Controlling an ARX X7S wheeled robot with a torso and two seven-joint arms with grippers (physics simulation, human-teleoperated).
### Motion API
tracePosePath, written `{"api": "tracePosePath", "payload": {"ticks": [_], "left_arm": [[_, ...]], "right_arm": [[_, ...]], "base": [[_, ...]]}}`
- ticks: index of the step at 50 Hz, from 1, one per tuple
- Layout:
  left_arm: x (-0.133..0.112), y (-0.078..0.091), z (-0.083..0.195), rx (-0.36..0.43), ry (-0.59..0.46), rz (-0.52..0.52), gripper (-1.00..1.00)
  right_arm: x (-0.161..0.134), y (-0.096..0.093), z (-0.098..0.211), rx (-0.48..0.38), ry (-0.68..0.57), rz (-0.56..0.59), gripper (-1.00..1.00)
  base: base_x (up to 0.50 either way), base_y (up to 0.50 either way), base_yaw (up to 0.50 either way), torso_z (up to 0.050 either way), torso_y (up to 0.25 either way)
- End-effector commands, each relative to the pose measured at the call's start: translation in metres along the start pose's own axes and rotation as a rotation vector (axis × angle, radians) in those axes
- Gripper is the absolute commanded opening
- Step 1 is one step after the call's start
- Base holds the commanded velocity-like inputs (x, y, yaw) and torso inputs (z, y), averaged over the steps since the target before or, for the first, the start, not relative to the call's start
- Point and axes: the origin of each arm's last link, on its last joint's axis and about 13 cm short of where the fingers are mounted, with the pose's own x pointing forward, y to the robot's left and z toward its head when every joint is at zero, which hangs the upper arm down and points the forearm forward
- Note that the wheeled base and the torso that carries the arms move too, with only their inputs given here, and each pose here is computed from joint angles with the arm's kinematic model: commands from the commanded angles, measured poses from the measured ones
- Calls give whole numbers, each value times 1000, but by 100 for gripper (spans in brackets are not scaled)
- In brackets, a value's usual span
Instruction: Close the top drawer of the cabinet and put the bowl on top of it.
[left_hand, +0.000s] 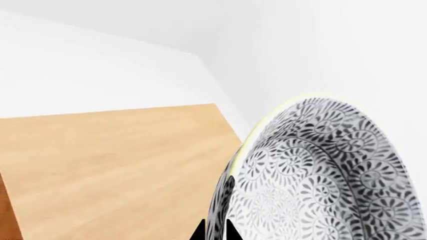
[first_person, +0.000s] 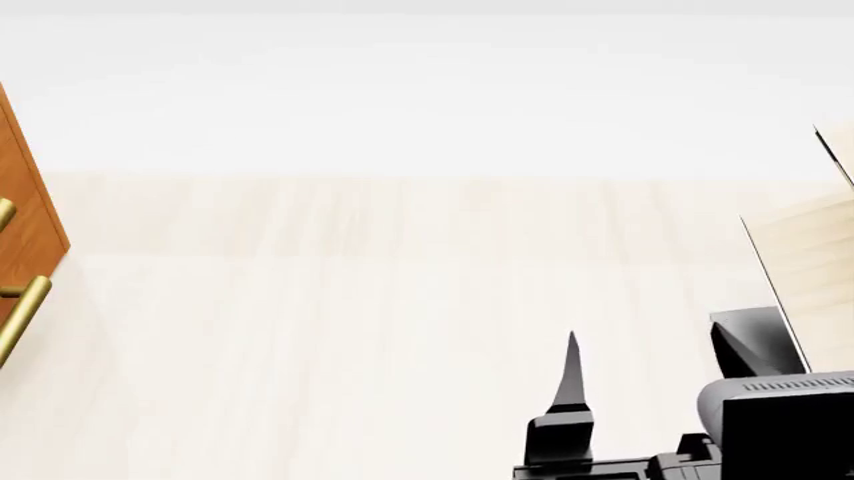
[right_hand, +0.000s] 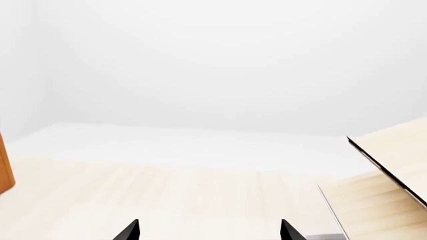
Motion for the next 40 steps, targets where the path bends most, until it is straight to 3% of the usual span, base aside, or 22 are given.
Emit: {"api": "tracePosePath", "payload": {"ticks": [1,27,40], "left_arm": [[7,9,-6,-32,-3,5,-100],[27,43,-32,-32,41,86,-100],[31,49,-37,-34,49,106,-100]], "right_arm": [[0,1,-3,-1,4,3,100],[-3,1,2,2,-3,5,100],[-3,-1,1,1,-1,1,100]], "base": [[0,0,0,0,0],[0,0,0,0,0],[0,0,0,0,1]]}}
